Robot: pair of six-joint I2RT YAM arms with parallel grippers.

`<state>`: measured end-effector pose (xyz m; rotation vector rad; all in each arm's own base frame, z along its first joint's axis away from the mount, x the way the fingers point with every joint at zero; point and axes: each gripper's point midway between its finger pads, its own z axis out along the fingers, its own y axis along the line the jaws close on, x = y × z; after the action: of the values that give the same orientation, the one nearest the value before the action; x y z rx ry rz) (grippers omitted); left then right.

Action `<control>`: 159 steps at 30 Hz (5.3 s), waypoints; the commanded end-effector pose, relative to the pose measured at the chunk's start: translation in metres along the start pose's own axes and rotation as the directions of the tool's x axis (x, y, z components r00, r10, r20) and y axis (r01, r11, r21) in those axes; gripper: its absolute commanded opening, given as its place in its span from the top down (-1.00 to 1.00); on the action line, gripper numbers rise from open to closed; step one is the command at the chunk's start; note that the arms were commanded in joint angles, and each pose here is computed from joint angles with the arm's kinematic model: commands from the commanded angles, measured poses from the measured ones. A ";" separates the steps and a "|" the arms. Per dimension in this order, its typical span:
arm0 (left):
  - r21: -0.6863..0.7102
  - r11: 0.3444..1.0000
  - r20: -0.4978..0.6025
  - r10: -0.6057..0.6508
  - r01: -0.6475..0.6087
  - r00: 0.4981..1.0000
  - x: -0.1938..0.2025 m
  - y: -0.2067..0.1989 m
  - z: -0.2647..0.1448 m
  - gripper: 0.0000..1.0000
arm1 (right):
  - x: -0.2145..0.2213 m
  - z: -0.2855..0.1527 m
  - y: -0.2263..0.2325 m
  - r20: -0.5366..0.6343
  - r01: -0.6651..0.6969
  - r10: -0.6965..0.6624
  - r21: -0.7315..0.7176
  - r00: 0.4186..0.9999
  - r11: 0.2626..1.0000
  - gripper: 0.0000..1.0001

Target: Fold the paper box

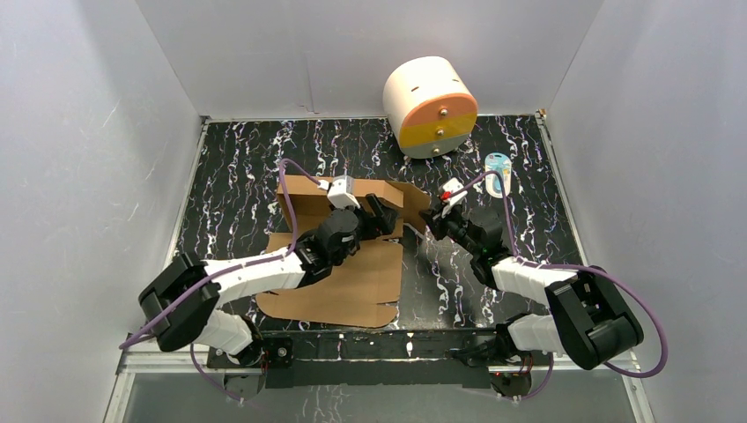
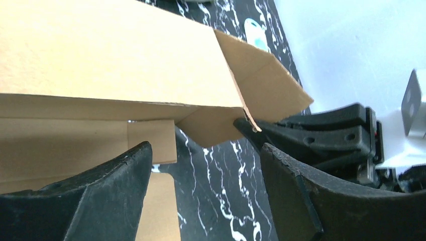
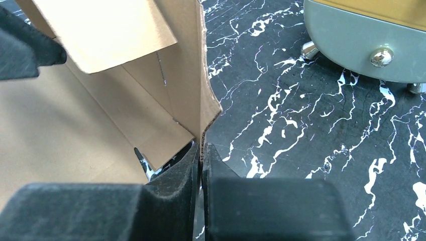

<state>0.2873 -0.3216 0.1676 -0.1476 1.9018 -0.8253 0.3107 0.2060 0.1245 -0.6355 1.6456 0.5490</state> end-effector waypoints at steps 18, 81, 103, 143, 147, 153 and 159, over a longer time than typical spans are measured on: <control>-0.017 0.994 0.269 -0.101 0.110 0.958 -0.042 -0.022 0.028 -0.49 | -0.021 -0.001 0.002 0.095 0.043 -0.041 -0.018 0.995 0.999 0.93; -0.192 0.774 0.014 0.617 -0.604 0.787 0.081 0.059 0.040 -0.71 | -0.020 0.004 0.016 0.067 0.033 -0.027 -0.089 0.997 0.995 0.90; -0.325 0.837 0.111 0.495 -0.440 0.862 0.041 0.086 0.033 -0.25 | -0.020 0.003 0.015 0.066 0.039 -0.033 -0.086 0.997 0.996 0.91; -0.095 0.893 -0.038 0.438 -0.440 0.898 0.089 0.074 0.034 -0.72 | -0.037 0.004 0.027 0.070 -0.103 0.095 0.124 0.993 0.987 0.88; -0.108 0.883 -0.006 0.458 -0.456 0.889 0.081 0.067 0.043 -0.75 | -0.035 0.004 0.029 0.064 -0.093 0.086 0.112 0.994 0.989 0.88; -0.165 0.857 0.024 0.499 -0.489 0.866 0.072 0.068 0.054 -0.76 | -0.031 0.006 0.034 0.060 -0.082 0.077 0.085 0.995 0.993 0.88; -0.267 0.826 0.048 0.526 -0.497 0.849 0.058 0.081 0.054 -0.59 | -0.028 0.003 0.031 0.059 -0.063 0.058 0.094 0.997 0.994 0.88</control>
<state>0.3116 -0.3218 0.0434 0.2299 1.8629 -0.2963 0.2914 0.2297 0.1307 -0.5067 1.7244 0.5095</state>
